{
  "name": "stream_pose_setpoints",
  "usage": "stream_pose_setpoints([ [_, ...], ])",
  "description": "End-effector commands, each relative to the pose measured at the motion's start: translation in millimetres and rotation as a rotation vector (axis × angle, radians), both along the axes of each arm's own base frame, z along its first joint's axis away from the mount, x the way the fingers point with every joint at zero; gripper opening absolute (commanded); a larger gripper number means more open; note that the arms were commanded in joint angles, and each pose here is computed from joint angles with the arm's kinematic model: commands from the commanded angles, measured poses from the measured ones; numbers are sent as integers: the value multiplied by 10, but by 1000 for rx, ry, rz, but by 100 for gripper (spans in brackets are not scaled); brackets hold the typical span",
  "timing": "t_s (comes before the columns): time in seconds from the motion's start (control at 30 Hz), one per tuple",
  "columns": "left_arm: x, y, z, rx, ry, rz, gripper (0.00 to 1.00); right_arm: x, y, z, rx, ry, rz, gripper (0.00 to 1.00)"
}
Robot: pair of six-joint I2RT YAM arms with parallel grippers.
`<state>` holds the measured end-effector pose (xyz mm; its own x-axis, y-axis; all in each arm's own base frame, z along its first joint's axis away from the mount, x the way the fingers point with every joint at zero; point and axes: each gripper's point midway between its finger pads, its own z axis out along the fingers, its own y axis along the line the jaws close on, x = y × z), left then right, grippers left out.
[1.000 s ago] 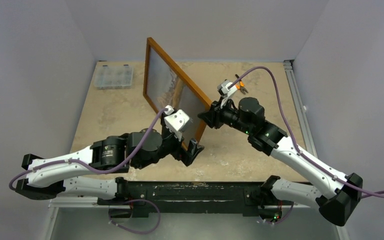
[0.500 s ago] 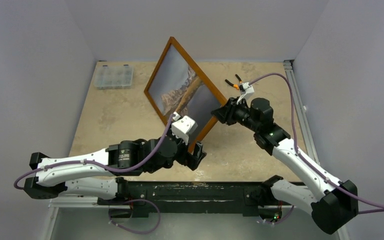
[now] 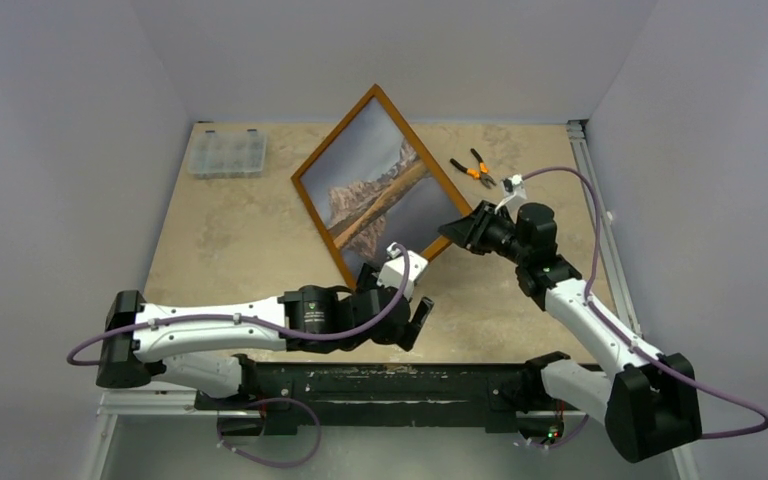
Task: Put the photo into the frame
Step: Turn over the photo frame at the center of the board.
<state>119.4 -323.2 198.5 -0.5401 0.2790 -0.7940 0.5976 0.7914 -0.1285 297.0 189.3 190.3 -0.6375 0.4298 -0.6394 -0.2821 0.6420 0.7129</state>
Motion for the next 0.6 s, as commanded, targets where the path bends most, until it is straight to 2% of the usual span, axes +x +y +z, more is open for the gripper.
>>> stream_pose_setpoints([
  [0.0,19,-46,-99,18,30,17,87,4,-205,-524,-127,65,-36,0],
  [0.57,98,-50,-403,108,86,25,87,-239,-489,-1419,-180,329,-115,0],
])
